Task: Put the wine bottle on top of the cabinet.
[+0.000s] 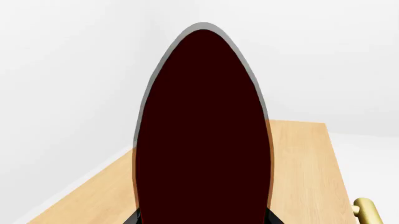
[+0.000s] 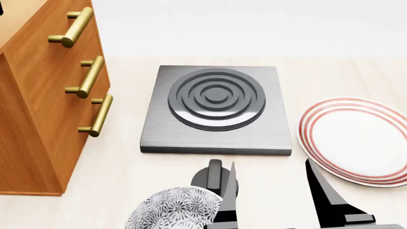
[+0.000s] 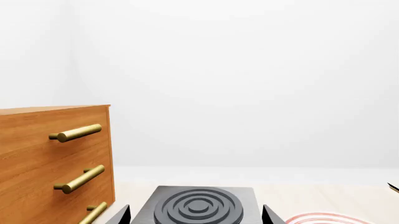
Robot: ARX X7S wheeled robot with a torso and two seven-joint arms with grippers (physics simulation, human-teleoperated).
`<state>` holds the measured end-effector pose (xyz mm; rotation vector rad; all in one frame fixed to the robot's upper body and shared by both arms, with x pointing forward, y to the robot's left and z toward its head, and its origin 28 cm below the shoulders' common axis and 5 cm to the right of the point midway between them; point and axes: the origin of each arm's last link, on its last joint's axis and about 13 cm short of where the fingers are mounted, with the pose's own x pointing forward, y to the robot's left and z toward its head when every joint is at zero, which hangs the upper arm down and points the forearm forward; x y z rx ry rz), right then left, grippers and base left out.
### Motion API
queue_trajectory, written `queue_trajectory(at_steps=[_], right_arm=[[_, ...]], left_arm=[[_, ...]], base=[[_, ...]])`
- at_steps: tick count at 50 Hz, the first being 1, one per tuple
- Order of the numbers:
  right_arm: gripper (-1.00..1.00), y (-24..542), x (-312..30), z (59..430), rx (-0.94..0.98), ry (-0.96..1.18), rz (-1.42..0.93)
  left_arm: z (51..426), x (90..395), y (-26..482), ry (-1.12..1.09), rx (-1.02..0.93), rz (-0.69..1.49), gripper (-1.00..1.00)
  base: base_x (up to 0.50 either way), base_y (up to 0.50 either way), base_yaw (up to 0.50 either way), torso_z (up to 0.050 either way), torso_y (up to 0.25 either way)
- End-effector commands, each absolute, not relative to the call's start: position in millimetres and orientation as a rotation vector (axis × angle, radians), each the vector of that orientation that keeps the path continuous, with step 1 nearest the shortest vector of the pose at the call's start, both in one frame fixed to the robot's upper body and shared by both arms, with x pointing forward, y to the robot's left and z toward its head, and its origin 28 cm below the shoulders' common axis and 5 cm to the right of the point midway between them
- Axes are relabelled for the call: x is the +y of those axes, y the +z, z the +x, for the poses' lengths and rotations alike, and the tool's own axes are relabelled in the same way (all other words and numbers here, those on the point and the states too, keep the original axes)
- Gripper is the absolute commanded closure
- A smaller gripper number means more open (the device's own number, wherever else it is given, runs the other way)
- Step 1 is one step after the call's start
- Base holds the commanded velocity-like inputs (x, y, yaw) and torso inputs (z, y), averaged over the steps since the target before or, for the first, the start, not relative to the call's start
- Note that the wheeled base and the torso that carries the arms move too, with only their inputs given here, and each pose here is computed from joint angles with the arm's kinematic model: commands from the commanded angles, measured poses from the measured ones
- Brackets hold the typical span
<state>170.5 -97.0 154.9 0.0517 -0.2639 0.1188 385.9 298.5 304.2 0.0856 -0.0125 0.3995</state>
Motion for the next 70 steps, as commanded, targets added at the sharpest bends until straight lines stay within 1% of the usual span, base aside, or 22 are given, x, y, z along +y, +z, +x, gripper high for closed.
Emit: queue_trajectory(at_steps=[1,20,34,35,36,61,66,70], right_arm=[[-1.00,156.6,-98.6,171.5,-0.281,0.110,0.052],[-1.00,155.3,-97.8,172.1,-0.278,0.114,0.052],[-1.00,155.4,-97.9,172.3,-0.278,0.113,0.051],[-1.00,155.3,-97.6,172.3,-0.278,0.114,0.050],[-1.00,154.9,-97.4,172.5,-0.277,0.115,0.051],[-1.00,154.8,-96.3,172.5,-0.276,0.122,0.049],[-1.00,154.8,-95.6,172.4,-0.275,0.126,0.048],[-1.00,154.2,-95.2,172.5,-0.274,0.128,0.047]], left_arm=[[388.1,291.9,281.5,0.324,0.027,-0.002,1.00],[388.3,294.7,241.7,0.332,0.104,-0.003,1.00],[388.2,294.7,240.2,0.326,0.107,-0.026,1.00],[388.1,294.4,240.2,0.324,0.105,-0.024,-1.00],[388.2,294.8,240.0,0.328,0.107,-0.054,-1.00],[387.5,299.7,234.8,0.343,0.111,-0.032,-1.00],[385.6,295.4,235.7,0.320,0.056,-0.068,-1.00],[381.1,292.8,230.4,0.313,0.039,-0.044,-1.00]], base=[[0.00,0.00,0.00,0.000,0.000],[0.00,0.00,0.00,0.000,0.000],[0.00,0.00,0.00,0.000,0.000],[0.00,0.00,0.00,-0.021,0.000],[0.00,0.00,0.00,0.000,0.000],[0.00,0.00,0.00,-0.001,0.000],[0.00,0.00,0.00,-0.002,0.000],[0.00,0.00,0.00,-0.003,0.000]])
